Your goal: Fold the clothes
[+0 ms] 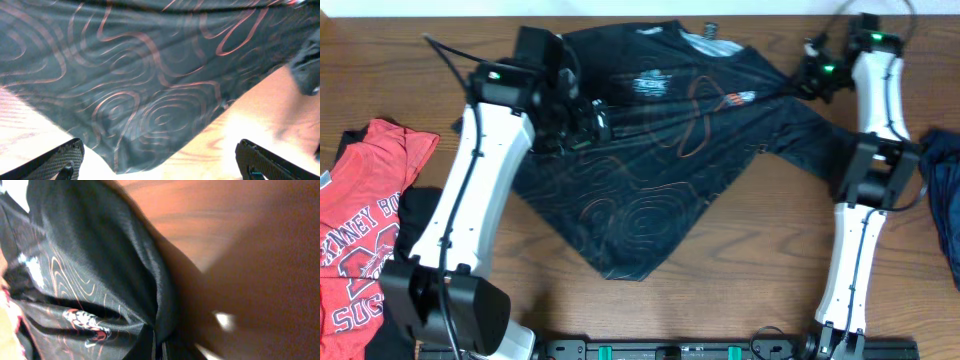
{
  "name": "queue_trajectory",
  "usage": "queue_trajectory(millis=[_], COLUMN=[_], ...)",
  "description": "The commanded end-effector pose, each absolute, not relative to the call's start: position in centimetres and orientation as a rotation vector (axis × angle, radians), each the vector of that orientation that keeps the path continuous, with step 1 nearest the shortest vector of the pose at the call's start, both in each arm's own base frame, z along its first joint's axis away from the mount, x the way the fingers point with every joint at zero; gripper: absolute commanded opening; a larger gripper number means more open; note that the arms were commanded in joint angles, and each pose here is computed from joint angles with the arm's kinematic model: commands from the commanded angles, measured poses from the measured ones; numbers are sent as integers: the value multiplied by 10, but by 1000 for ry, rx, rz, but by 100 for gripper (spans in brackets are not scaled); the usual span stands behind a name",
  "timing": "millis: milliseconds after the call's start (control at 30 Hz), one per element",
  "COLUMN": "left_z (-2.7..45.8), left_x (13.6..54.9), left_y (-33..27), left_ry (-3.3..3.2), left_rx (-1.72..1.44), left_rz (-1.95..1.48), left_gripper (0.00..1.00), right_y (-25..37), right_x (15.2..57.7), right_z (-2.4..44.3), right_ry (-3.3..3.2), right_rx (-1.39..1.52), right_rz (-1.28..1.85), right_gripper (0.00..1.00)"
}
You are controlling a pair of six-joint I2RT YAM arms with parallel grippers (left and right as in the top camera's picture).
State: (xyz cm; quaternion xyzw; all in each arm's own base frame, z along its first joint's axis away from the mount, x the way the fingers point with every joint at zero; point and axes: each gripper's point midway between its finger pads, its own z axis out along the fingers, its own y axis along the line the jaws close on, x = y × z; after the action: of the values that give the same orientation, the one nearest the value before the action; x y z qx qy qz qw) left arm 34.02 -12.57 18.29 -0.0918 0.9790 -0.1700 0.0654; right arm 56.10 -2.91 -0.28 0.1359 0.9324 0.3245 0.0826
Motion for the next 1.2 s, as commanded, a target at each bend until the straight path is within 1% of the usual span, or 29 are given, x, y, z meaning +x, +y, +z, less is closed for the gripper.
queue_trajectory(millis=[0,167,267,433,600,733,833,967,1167], left_z=[162,131,116,88,67,61,52,40,24], left_x=[323,295,272,216,157,126,122,134,155], left_y=[-139,-158,-168,-197,-235,-246,-239,-231,-229], left_ry=[3021,3116,3189,3323,3369,3384,3375,3325,3294], left_rx=[-202,-135,-95,75,341,359,281,235,116], left_rz=[-486,-459,-431,-418,-351,-220,-114,-68,-128], left_gripper=[98,98,98,98,98,98,98,98,98], right_y=[-110,-155,-165,-164,-157,-155,-152,-148,-141], right_x=[528,508,501,499,500,499,499,501,505], right_z=[-52,-37,-33,-31,-31,-31,-29,-27,-23], right_ry=[2894,2880,2878,2891,2904,2913,2912,2902,2878], right_rx=[718,843,863,838,813,786,754,734,708], right_rz=[738,695,692,693,692,696,723,755,816], right_gripper=[1,1,1,1,1,1,1,1,1])
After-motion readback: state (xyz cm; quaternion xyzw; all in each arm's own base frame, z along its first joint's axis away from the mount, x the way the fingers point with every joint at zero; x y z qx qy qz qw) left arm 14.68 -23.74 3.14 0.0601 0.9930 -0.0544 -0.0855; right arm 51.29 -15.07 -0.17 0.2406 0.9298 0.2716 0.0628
